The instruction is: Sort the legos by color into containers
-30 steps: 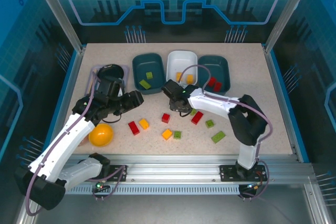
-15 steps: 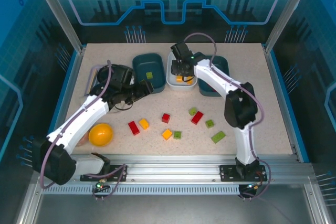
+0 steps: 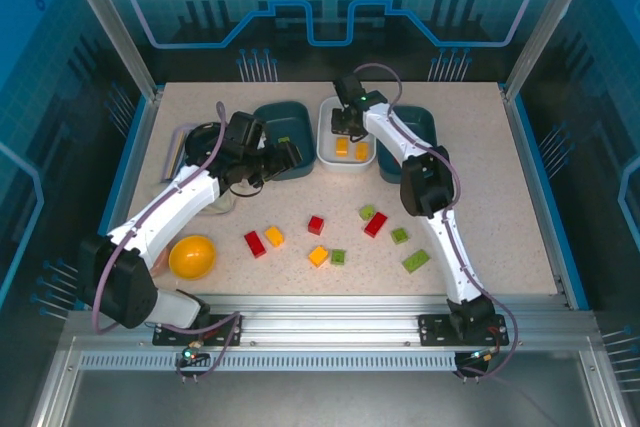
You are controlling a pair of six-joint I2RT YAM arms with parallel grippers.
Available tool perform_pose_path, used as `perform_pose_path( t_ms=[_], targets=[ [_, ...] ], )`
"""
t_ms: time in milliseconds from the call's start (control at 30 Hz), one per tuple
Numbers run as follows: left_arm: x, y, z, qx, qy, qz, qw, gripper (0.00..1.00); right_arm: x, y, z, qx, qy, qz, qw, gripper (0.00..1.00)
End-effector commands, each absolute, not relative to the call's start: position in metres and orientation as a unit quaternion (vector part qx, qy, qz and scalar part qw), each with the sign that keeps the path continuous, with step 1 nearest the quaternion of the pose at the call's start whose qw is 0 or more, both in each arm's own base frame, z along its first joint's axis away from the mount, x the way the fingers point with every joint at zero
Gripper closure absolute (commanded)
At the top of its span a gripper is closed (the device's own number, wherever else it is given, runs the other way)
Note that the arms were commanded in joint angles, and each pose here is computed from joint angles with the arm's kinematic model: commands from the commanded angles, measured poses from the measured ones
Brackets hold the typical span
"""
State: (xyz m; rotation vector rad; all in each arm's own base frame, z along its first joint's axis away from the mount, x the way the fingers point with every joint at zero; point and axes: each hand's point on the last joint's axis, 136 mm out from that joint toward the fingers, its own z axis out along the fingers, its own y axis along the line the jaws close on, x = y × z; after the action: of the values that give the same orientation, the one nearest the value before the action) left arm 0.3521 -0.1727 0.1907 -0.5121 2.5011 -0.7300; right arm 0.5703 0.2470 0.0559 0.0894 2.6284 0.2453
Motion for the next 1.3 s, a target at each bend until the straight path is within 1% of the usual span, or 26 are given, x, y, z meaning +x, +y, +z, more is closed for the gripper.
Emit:
perform_pose_path(
  t_ms=[0, 100, 200, 233, 333, 433, 500, 600, 733, 867, 1000, 1100, 1167, 1267],
  targets=[
    [0.35, -0.178, 0.198, -0.178, 0.911, -0.281, 0.242, 0.26, 0.574, 0.241, 0.053, 0.034, 0.967, 0.101, 0.232, 0.64],
    [0.346, -0.176, 0.197, -0.18, 0.912, -0.279, 0.24, 0.26, 0.569, 0.245, 0.058, 0.03, 0.968, 0.104, 0.226, 0.49],
    [0.343, -0.173, 0.199, -0.181, 0.913, -0.276, 0.239, 0.26, 0.566, 0.251, 0.086, 0.019, 0.963, 0.111, 0.247, 0.38],
    [0.341, -0.173, 0.199, -0.18, 0.914, -0.275, 0.239, 0.26, 0.565, 0.253, 0.098, 0.015, 0.96, 0.114, 0.256, 0.36],
    [0.336, -0.172, 0.198, -0.178, 0.917, -0.272, 0.232, 0.26, 0.558, 0.256, 0.141, 0.006, 0.95, 0.125, 0.288, 0.35],
    [0.329, -0.169, 0.198, -0.175, 0.921, -0.266, 0.224, 0.26, 0.543, 0.256, 0.185, -0.005, 0.938, 0.135, 0.318, 0.37],
    [0.325, -0.169, 0.197, -0.169, 0.924, -0.266, 0.218, 0.26, 0.524, 0.254, 0.21, -0.016, 0.932, 0.136, 0.337, 0.38],
    [0.318, -0.169, 0.194, -0.163, 0.929, -0.262, 0.205, 0.26, 0.489, 0.25, 0.231, -0.025, 0.924, 0.151, 0.349, 0.39],
    [0.312, -0.172, 0.188, -0.157, 0.933, -0.264, 0.189, 0.27, 0.429, 0.244, 0.236, -0.046, 0.923, 0.166, 0.344, 0.41],
    [0.301, -0.188, 0.179, -0.137, 0.943, -0.26, 0.159, 0.28, 0.355, 0.239, 0.221, -0.081, 0.932, 0.17, 0.31, 0.41],
    [0.275, -0.228, 0.165, -0.071, 0.96, -0.247, 0.11, 0.3, 0.282, 0.234, 0.19, -0.111, 0.944, 0.179, 0.253, 0.4],
    [0.254, -0.257, 0.15, -0.01, 0.971, -0.226, 0.08, 0.33, 0.234, 0.218, 0.169, -0.105, 0.953, 0.189, 0.211, 0.39],
    [0.242, -0.274, 0.14, 0.018, 0.973, -0.221, 0.06, 0.35, 0.21, 0.206, 0.161, -0.091, 0.957, 0.198, 0.193, 0.38],
    [0.229, -0.295, 0.124, 0.051, 0.976, -0.208, 0.038, 0.37, 0.182, 0.183, 0.161, -0.074, 0.959, 0.202, 0.186, 0.38]
  ],
)
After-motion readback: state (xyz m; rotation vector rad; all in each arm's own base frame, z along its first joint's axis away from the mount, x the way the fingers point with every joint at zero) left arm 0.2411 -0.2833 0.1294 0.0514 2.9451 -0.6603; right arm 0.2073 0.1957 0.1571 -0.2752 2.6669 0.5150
